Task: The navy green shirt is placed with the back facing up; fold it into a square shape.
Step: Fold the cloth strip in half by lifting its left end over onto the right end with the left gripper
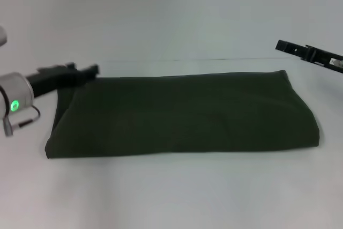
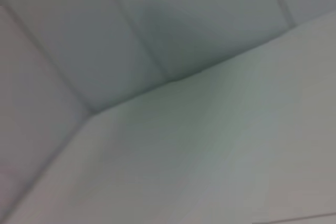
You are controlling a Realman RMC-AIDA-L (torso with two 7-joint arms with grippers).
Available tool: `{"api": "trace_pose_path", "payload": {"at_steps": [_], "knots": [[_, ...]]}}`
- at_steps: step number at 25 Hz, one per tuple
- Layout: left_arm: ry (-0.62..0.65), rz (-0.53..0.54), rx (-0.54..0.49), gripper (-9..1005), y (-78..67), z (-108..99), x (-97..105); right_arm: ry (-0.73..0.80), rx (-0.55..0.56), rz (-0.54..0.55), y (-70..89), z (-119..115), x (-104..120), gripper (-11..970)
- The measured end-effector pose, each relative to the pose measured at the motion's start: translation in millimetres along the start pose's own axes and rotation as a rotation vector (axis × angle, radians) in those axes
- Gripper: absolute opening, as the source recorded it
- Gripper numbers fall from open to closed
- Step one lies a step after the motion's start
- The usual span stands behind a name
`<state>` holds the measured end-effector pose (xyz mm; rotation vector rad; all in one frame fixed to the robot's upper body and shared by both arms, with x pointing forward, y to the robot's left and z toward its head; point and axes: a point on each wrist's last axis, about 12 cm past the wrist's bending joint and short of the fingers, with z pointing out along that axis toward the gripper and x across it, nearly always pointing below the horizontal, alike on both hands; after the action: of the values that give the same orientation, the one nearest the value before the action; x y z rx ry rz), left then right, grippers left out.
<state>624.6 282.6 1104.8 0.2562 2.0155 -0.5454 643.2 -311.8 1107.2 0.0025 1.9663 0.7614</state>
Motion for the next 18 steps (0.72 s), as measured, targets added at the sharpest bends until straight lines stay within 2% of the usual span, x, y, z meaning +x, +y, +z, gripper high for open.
{"api": "trace_pose_path", "payload": {"at_steps": [2,4,8,12,18], "knots": [[0.023,-0.029,0.076,642,-5.6,-6,4,0.013,-0.074,0.019,2.4,-10,4,747],[0.05,-0.072,0.146,653,-10.0,-15,8,0.029,-0.14,0.034,5.0,-20,8,773],[0.089,-0.148,0.215,673,-11.8,-30,15,0.067,-0.244,0.054,9.4,-36,20,825],[0.135,-0.253,0.249,689,-6.9,-48,26,0.108,-0.296,0.073,9.9,-49,33,825],[0.183,-0.376,0.254,687,1.4,-63,35,0.122,-0.304,0.095,5.0,-62,45,824]]}}
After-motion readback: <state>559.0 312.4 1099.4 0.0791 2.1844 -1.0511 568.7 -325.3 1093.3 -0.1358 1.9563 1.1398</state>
